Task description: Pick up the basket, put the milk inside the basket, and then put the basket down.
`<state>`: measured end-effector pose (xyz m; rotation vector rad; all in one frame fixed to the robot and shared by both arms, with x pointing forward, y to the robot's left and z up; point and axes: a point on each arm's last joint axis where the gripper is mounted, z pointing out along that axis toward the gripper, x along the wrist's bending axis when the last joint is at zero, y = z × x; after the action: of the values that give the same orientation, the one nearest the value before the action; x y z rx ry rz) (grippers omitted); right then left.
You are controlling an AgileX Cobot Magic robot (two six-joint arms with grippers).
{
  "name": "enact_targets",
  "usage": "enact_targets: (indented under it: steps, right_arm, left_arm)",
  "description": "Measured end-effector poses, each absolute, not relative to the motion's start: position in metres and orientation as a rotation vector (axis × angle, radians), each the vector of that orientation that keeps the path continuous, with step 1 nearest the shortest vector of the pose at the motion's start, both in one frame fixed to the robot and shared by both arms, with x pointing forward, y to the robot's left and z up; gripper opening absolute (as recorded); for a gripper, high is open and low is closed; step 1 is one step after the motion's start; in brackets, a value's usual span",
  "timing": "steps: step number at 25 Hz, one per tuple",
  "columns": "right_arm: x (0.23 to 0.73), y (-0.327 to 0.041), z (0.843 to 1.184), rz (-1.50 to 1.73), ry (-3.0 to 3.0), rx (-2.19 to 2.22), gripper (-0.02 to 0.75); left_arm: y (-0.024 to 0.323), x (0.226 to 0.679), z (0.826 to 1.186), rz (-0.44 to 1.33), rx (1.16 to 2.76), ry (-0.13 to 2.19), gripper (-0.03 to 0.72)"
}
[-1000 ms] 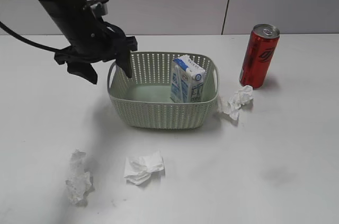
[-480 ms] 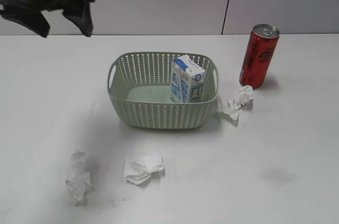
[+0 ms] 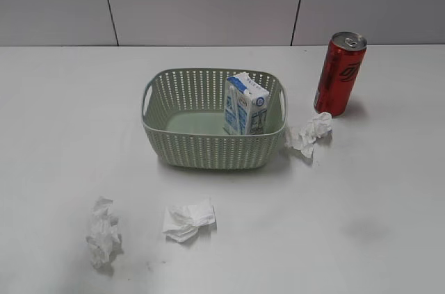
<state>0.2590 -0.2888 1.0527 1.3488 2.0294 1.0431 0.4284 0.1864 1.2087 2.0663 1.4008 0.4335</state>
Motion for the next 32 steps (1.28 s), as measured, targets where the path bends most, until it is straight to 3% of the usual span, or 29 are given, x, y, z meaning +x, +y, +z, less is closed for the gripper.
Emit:
enact_targets:
  steps: [7, 16, 21, 32]
  right_arm:
    - [0.259, -0.289, 1.053, 1.043, 2.029, 1.349, 0.645]
    - [0.259, -0.289, 1.053, 1.041, 2.032, 1.342, 0.645]
    - [0.259, -0.288, 1.053, 1.047, 2.034, 1.344, 0.629]
    - [0.258, -0.286, 1.053, 1.061, 2.066, 1.305, 0.591]
  left_arm:
    - [0.237, 0.347, 1.183, 0.458, 2.044, 1.348, 0.588]
    - [0.285, 0.271, 1.083, 0.492, 2.159, 1.196, 0.588]
    - [0.288, 0.259, 1.046, 0.480, 2.156, 1.118, 0.588]
    - [0.287, 0.262, 1.042, 0.523, 2.114, 1.066, 0.588]
